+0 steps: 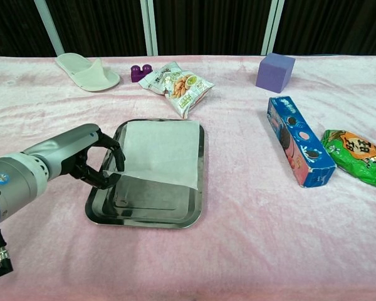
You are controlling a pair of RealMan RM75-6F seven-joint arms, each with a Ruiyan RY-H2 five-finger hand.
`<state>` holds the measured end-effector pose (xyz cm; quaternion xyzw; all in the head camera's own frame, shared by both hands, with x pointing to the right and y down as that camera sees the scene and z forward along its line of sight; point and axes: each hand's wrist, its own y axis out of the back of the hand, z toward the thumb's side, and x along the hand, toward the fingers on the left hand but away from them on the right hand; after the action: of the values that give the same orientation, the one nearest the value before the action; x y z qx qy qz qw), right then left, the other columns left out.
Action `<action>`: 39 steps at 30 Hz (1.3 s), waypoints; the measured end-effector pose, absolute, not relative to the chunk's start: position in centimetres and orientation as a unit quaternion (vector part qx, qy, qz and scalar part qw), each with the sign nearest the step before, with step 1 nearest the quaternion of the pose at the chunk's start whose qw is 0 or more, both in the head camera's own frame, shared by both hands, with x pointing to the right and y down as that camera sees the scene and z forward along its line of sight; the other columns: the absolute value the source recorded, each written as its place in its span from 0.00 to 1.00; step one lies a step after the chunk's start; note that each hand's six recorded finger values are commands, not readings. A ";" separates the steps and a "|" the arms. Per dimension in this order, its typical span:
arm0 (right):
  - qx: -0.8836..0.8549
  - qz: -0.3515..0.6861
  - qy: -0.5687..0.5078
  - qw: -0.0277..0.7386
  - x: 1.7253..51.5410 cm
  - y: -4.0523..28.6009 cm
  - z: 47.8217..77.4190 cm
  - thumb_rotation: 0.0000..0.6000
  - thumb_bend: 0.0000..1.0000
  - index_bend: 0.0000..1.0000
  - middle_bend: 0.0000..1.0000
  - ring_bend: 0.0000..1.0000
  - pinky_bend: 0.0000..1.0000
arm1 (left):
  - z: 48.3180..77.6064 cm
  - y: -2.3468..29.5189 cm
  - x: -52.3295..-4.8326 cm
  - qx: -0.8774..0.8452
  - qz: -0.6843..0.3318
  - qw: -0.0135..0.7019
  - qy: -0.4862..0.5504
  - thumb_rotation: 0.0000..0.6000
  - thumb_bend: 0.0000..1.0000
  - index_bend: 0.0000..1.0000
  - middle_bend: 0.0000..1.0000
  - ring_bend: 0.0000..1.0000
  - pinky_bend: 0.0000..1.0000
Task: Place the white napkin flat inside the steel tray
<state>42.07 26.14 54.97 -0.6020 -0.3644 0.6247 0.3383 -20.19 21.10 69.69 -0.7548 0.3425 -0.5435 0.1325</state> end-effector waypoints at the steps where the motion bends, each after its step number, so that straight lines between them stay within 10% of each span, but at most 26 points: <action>1: -0.602 0.625 -0.364 0.338 42.1 26.1 55.0 1.00 0.24 0.00 0.00 0.05 0.16 | 69.7 21.1 -20.1 -0.755 -0.543 0.131 0.342 1.00 0.45 0.60 0.26 0.00 0.00; 39: -0.600 0.628 -0.363 0.337 42.1 26.2 55.0 1.00 0.24 0.00 0.00 0.05 0.16 | 70.1 22.2 -20.3 -0.765 -0.552 0.131 0.305 1.00 0.42 0.59 0.24 0.00 0.00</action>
<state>42.15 26.15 54.97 -0.6005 -0.3632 0.6278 0.3368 -20.28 22.18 70.08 -0.7650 0.3055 -0.5516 0.1315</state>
